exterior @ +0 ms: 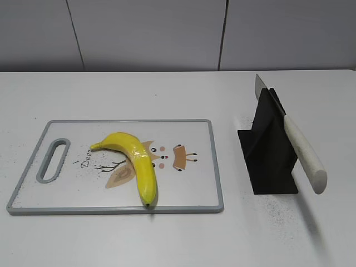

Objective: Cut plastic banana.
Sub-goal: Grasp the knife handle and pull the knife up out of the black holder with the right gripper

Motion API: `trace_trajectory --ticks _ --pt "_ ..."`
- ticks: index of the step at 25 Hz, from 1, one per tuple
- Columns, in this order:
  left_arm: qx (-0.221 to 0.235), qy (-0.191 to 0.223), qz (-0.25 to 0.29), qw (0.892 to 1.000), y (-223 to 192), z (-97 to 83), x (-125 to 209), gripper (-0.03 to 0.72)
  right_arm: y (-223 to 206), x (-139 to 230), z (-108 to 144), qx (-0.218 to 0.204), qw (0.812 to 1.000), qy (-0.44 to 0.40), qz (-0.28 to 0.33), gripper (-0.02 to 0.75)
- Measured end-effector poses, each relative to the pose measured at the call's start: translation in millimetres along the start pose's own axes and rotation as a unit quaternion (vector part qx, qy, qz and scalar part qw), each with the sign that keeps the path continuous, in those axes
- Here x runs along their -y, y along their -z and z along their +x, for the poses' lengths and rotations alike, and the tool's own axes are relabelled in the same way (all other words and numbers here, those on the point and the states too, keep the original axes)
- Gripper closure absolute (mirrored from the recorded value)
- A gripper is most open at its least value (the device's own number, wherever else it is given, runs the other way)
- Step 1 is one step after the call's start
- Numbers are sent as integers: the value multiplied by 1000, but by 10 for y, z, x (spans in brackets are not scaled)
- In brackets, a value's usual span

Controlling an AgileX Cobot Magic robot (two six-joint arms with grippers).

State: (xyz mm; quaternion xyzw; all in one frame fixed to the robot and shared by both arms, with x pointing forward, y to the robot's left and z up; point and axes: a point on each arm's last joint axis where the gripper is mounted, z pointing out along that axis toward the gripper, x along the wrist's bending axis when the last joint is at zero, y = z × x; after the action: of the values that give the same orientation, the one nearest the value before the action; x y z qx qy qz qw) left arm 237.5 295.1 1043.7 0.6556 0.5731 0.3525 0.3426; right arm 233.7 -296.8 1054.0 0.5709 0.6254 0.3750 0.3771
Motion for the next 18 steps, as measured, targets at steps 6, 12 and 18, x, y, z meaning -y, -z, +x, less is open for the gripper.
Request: trace_trajectory --ticks 6,12,18 --pt "1 0 0 1000 0 -2 0 180 0 0 0 0 1000 0 0 175" --pt "1 0 0 1000 0 -2 0 180 0 0 0 0 1000 0 0 175" --pt "1 1 0 1000 0 -2 0 180 0 0 -1 0 1000 0 0 175"
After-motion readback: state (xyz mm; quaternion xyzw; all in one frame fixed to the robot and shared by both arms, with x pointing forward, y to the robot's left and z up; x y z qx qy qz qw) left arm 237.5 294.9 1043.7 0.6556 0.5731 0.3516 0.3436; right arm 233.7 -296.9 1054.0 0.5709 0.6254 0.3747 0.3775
